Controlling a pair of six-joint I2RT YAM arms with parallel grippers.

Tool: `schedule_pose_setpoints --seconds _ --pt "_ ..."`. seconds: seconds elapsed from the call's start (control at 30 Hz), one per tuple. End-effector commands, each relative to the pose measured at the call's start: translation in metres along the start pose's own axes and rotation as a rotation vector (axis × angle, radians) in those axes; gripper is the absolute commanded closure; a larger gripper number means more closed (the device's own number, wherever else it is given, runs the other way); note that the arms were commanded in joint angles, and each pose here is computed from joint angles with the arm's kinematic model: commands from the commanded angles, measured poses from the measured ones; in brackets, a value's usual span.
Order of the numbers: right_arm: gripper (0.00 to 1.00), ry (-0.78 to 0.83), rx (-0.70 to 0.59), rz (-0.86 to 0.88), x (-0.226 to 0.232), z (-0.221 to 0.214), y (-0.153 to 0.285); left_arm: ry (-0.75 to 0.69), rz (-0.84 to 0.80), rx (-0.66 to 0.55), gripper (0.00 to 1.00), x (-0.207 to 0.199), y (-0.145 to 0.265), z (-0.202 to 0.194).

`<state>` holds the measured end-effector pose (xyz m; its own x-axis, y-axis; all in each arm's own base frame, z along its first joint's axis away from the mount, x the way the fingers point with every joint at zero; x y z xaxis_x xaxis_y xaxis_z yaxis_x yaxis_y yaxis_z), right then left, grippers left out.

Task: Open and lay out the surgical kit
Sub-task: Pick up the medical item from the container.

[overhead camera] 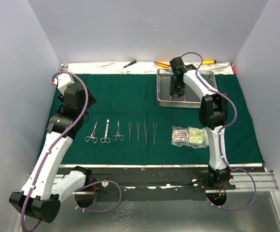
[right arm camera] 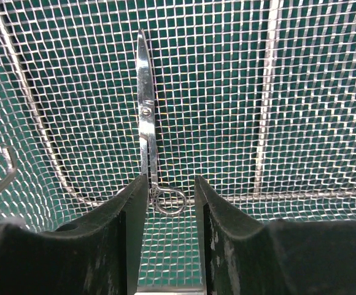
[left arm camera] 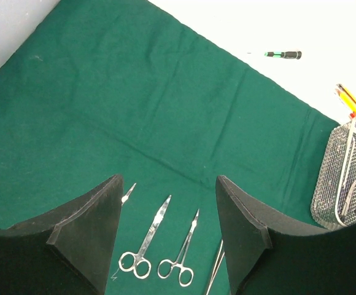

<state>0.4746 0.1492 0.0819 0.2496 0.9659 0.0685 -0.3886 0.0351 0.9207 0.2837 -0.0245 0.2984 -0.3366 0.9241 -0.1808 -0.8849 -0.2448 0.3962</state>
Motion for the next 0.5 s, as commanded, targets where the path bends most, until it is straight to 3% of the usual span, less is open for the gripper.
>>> schedule_pose_setpoints --seconds 0.0,0.3,0.47 --pt "0.61 0.067 0.063 0.07 0.014 -0.01 -0.013 0.005 0.009 -0.003 0.37 -0.002 -0.007 -0.001" --pt "0.64 0.082 0.091 0.047 0.012 -0.016 -0.039 -0.02 0.011 0.014 0.37 -0.006 -0.015 -0.003" --pt "0.75 0.078 0.17 0.012 0.003 -0.034 -0.055 -0.024 0.011 0.019 0.37 -0.008 -0.018 -0.003"
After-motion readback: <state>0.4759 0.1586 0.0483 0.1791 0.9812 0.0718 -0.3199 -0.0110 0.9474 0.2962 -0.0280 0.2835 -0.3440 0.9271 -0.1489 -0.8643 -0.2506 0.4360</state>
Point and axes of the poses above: each gripper's point midway between its finger pads, its own y axis back along the fingers, its own x axis along the line the jaws close on, z = x × y, the point moved 2 cm from there along y, back along the fingers, and after that the axes turned 9 degrees about -y, right-handed, at the moved point
